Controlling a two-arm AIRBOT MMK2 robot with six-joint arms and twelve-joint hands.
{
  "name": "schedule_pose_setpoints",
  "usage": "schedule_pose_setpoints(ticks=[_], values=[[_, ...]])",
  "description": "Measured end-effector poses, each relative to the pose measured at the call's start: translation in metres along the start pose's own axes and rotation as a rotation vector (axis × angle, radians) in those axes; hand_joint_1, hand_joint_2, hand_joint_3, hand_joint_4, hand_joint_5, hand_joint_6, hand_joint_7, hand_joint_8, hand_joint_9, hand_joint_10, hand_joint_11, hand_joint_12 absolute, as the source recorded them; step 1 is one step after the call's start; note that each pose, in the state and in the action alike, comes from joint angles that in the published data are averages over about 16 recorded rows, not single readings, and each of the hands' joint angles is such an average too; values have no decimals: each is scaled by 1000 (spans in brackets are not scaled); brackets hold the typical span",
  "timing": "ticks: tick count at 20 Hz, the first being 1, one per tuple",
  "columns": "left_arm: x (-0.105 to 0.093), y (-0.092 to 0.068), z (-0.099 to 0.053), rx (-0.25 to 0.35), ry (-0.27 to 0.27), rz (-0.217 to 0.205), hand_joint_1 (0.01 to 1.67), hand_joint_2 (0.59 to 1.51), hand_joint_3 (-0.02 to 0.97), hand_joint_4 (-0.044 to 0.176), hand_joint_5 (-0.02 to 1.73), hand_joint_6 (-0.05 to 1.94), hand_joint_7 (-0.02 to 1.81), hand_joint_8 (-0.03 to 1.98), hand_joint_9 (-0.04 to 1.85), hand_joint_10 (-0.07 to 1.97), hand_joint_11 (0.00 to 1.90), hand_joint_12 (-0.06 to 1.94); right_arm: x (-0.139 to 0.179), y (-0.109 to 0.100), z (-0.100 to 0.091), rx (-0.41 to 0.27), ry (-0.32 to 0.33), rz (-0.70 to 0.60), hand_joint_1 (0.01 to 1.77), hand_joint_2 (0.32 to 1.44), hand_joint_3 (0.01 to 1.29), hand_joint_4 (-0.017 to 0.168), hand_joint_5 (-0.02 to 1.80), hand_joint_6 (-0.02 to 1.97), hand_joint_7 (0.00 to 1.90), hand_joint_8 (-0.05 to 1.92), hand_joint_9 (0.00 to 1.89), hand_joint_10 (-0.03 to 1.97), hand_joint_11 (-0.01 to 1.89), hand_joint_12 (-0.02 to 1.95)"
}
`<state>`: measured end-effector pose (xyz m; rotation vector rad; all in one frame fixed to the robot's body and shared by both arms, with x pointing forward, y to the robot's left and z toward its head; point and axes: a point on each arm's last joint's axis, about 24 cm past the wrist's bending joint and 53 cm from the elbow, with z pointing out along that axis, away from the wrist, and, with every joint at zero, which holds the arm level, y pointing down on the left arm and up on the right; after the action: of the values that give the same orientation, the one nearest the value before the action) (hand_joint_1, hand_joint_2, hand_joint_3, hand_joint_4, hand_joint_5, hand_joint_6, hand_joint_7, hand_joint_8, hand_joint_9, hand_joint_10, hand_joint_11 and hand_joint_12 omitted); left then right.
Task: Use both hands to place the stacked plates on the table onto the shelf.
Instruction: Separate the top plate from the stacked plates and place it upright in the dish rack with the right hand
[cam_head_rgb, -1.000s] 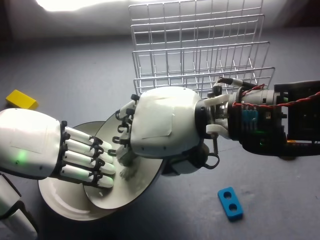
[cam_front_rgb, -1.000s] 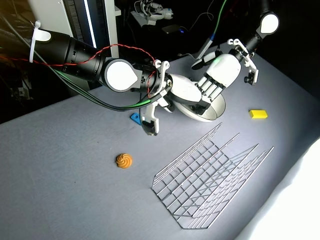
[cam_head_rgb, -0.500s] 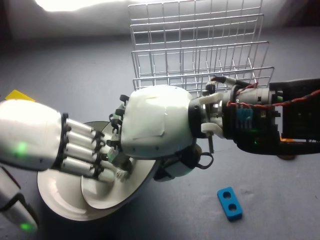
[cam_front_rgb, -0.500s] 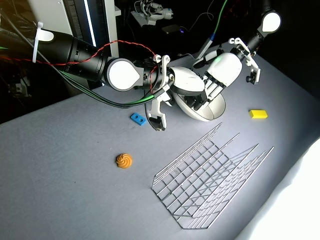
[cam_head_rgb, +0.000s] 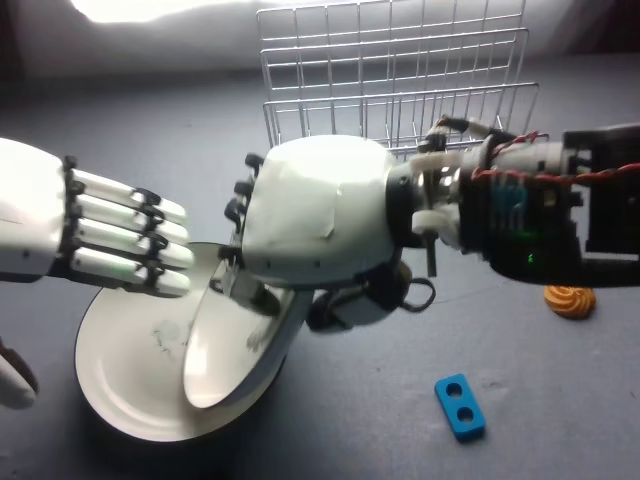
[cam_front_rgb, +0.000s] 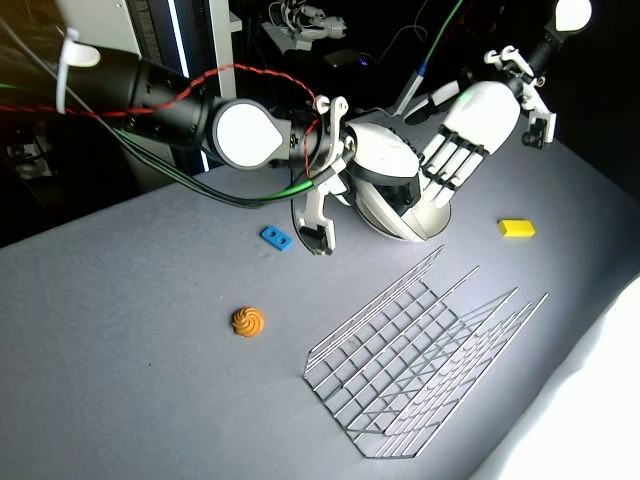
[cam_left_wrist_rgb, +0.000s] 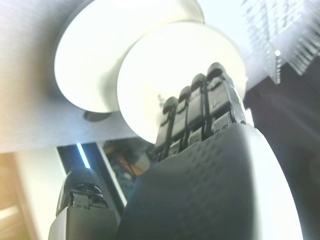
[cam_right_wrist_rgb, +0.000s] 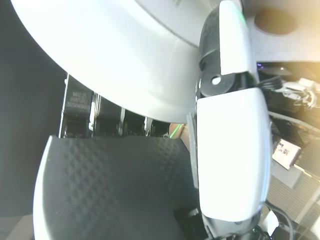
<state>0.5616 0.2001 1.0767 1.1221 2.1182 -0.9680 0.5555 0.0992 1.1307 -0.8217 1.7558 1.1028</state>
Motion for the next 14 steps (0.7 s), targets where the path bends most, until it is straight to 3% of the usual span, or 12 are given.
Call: schedule_pose_setpoints(ticks=[9,14], values=[[0,22,-32,-76,-7,-21,24,1100,18,6,18,17,19,-13,17,7,16,0,-59,13,-27,18,-93,16,1309,969,16,1,980,887,1053,771,961,1131,764,1137],[-1,29,-47,-106,-15,-38,25,1114,18,7,17,17,20,-13,18,7,16,0,-95,14,-52,25,-170,88,1325,969,16,0,1001,883,1080,746,974,1118,772,1155]])
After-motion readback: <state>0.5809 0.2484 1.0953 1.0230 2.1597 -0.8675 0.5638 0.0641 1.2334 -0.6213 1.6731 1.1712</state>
